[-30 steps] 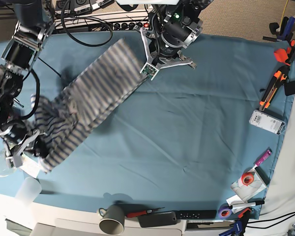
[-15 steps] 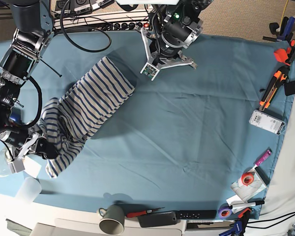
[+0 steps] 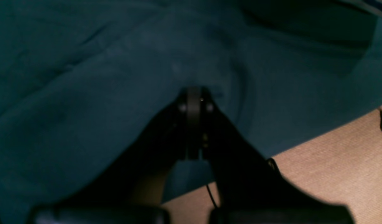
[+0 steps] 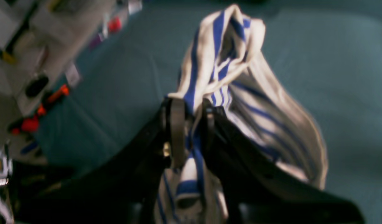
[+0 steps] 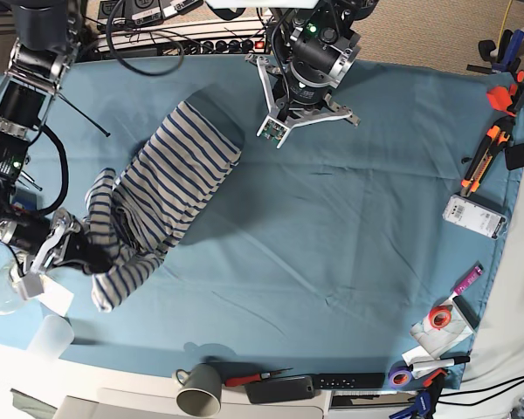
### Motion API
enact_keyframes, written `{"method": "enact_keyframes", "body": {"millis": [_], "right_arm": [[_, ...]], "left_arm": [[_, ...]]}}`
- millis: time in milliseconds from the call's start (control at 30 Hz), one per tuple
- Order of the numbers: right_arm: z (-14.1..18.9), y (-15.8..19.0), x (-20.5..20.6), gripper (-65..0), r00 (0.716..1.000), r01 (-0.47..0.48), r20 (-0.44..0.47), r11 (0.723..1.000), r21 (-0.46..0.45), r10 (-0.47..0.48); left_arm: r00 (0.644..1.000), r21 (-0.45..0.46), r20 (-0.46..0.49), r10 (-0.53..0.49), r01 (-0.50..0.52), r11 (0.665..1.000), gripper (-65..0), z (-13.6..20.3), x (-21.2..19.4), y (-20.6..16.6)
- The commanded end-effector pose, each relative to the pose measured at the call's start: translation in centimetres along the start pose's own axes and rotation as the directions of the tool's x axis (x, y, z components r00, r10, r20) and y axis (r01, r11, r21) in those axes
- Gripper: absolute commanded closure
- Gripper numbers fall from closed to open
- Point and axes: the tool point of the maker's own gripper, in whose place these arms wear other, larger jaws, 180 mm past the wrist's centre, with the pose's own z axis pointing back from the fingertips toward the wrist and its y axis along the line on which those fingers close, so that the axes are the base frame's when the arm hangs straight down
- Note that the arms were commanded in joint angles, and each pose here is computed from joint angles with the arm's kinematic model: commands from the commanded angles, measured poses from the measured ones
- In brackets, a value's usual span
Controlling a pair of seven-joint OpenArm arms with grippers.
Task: Fold the T-shirt properly
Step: 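Fold the right gripper's end over onto the doubled strip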
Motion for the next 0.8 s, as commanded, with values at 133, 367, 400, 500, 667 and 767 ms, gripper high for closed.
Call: {"method": "enact_keyframes", "body": {"millis": [133, 367, 400, 500, 667, 767], "right_arm": [[-0.1, 2.1, 2.0, 0.0, 0.998, -0.029, 0.059, 0.995, 0.094, 0.024], [-3.2, 4.4, -1.2, 0.0, 0.995, -0.035, -0.085, 0.983, 0.179, 0.051], [-3.5, 4.9, -1.6, 0.0, 0.993, -0.032, -0.102, 0.979, 0.201, 0.053], [-4.2, 5.8, -3.3, 0.0, 0.982, -0.031, -0.175, 0.972, 0.233, 0.074], [-4.3, 6.2, -5.9, 0.0, 0.952, -0.037, -0.286, 0.968, 0.249, 0.110], [-4.1, 6.6, -7.0, 0.0, 0.935, -0.048, -0.327, 0.964, 0.260, 0.135]], "left_arm": [[0.999, -0.002, 0.054, -0.006, 0.006, 1.000, 0.0, 0.4, 1.1, -0.3], [0.998, -0.002, 0.067, -0.007, 0.007, 1.000, 0.0, 0.4, 1.3, -0.3], [0.997, -0.002, 0.075, -0.007, 0.007, 1.000, 0.0, 0.4, 1.5, -0.3], [0.997, -0.001, 0.083, -0.007, 0.007, 1.000, 0.0, 0.4, 1.7, -0.3], [0.996, 0.003, 0.091, -0.009, 0.009, 1.000, 0.0, 0.4, 1.9, -0.1], [0.995, 0.008, 0.101, -0.012, 0.011, 1.000, 0.0, 0.4, 2.3, 0.0]]}}
